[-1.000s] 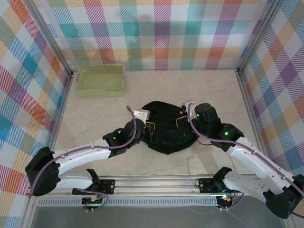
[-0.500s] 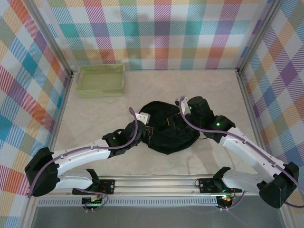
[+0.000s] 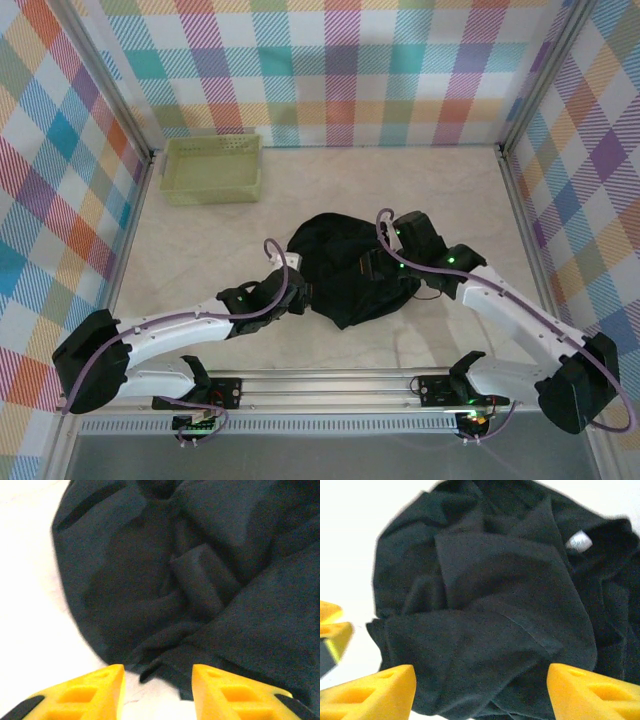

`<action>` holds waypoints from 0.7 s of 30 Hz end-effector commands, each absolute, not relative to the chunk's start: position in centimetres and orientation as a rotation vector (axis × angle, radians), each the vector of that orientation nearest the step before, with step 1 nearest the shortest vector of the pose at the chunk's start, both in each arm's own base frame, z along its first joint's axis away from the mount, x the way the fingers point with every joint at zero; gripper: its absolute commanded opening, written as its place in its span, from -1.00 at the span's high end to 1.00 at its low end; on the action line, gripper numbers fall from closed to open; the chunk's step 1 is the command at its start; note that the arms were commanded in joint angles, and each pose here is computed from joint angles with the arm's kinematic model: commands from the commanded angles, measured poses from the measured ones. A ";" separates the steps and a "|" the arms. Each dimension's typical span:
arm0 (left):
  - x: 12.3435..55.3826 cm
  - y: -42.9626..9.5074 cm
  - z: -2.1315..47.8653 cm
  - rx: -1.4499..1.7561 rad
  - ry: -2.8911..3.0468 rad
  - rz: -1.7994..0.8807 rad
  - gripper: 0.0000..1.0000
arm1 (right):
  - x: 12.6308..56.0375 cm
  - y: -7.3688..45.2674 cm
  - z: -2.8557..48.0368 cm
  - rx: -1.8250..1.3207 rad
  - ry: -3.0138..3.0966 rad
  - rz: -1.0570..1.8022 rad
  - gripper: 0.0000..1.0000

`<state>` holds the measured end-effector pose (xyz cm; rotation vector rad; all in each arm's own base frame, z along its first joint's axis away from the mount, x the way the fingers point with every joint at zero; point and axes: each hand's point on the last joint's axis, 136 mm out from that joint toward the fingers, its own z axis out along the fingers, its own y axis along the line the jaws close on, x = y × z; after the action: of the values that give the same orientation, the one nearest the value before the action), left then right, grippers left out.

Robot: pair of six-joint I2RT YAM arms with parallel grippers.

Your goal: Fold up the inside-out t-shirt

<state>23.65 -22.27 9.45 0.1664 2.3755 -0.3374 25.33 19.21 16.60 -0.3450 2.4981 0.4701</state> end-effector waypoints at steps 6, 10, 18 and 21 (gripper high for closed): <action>20.1 -22.5 12.6 0.292 2.302 -0.049 -0.21 | 27.3 15.1 14.0 -0.027 2.601 0.317 -0.45; 16.8 -30.1 12.9 0.658 2.205 -0.038 -0.30 | 28.5 13.3 13.8 0.089 2.598 0.303 -0.47; 15.8 -38.6 8.8 0.879 2.242 -0.026 -0.55 | 29.6 11.0 14.1 0.246 2.578 0.366 -0.49; 18.2 -37.9 8.2 0.779 2.270 0.115 -0.59 | 29.3 10.8 14.0 0.245 2.569 0.375 -0.50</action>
<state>16.00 -39.06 7.78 0.8398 2.2653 -0.0151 29.68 10.50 13.70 0.2366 2.5861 0.3229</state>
